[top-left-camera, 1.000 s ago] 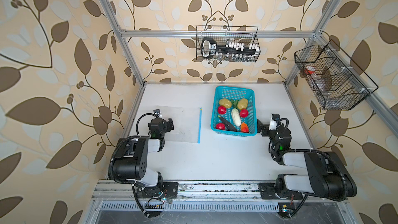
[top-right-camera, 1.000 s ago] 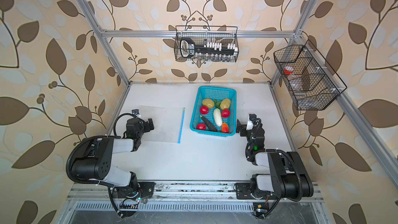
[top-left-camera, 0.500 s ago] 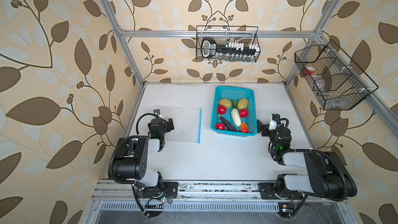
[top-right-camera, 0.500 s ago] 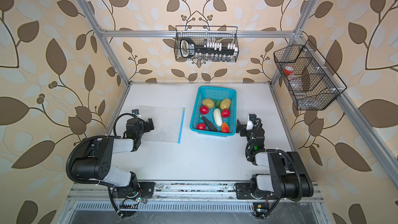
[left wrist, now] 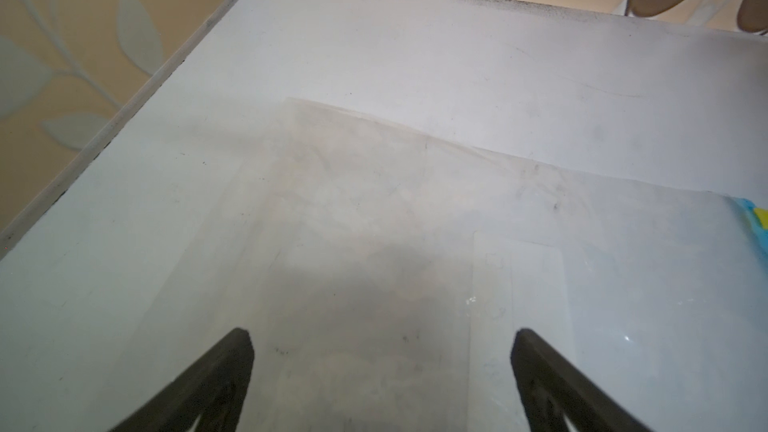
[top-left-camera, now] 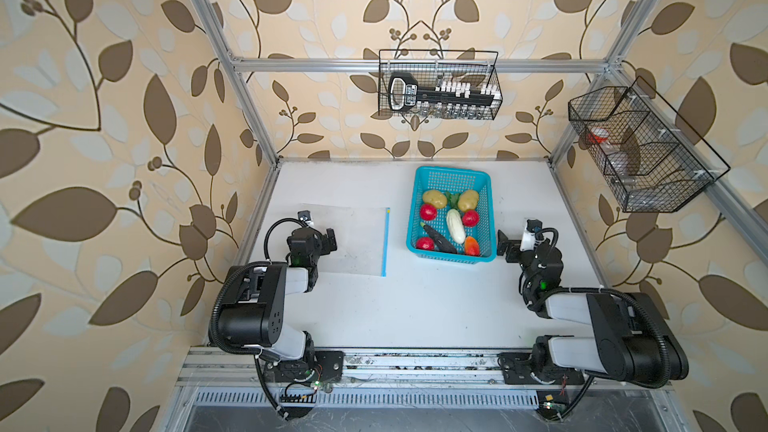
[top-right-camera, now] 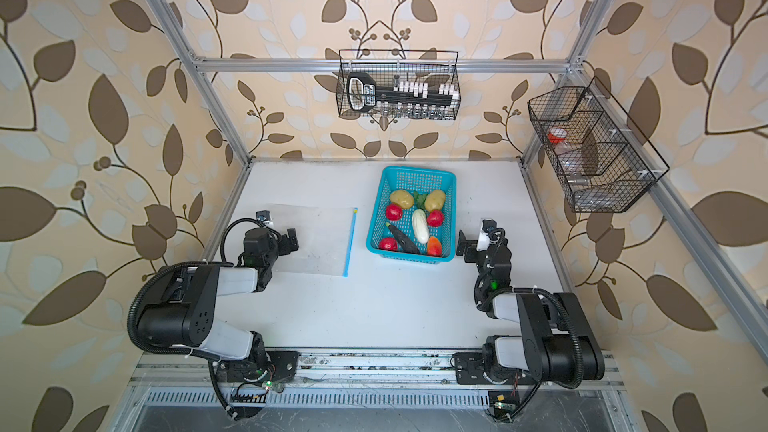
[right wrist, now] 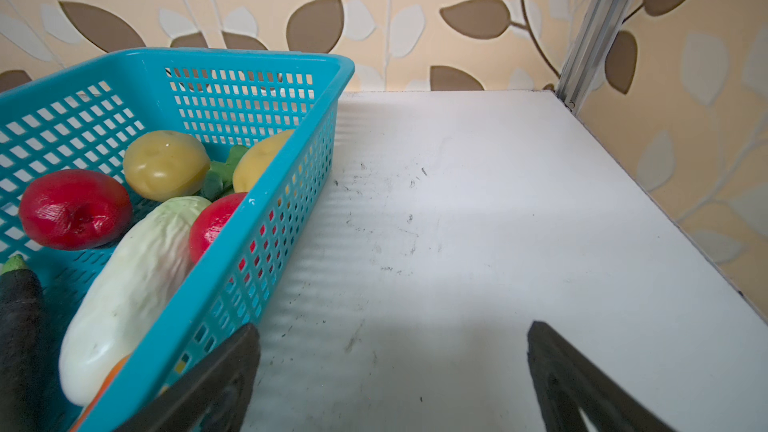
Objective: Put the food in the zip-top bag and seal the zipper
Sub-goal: 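Raise both arms from rest toward the bag and the basket, then lower the left gripper onto the blue zipper while the right hovers over the basket, then pinch and lift one zipper lip with the left gripper while the right approaches, then grasp the other zipper lip with the right gripper, pulling the bag open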
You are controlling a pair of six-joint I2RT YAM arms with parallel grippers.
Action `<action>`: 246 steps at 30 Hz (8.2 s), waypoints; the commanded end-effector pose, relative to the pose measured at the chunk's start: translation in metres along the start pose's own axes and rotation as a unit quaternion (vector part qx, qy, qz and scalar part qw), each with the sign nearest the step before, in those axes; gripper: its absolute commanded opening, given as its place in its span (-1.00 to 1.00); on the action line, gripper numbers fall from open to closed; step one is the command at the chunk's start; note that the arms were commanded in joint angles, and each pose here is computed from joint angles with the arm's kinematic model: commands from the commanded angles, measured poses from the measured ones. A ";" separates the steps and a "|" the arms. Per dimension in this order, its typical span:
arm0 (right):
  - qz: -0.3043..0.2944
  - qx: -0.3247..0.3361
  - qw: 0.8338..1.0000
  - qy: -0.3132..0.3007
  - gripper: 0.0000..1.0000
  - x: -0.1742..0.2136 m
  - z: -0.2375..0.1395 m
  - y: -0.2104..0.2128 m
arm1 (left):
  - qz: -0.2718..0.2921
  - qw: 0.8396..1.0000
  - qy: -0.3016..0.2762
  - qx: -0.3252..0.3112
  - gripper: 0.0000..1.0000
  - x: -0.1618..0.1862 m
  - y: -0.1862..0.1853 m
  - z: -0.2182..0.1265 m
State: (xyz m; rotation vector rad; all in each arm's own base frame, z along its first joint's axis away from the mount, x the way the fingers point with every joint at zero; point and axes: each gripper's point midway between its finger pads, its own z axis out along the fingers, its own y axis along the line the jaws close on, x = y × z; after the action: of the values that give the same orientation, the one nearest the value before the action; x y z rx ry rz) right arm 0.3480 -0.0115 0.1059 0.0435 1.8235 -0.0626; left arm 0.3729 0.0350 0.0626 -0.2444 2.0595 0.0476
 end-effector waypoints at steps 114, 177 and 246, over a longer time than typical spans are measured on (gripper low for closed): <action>-0.022 0.027 0.964 0.263 1.00 -0.036 0.000 0.144 | 0.261 0.895 0.361 0.023 -1.00 0.065 -0.199 0.032; 0.338 -0.346 0.835 0.260 0.43 -0.085 -0.034 0.422 | 0.167 0.947 0.268 0.060 -1.00 -0.103 -0.183 -0.098; 0.406 -0.402 0.782 0.249 -1.00 -0.104 -0.027 0.448 | 0.175 0.935 0.299 0.068 -0.46 -0.060 -0.179 -0.086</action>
State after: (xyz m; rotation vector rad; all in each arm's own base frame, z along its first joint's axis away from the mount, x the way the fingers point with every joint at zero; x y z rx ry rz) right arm 0.3825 0.4316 0.1641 0.2835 2.1597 1.3220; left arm 0.3590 -0.1429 0.1772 0.2132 2.6671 0.0331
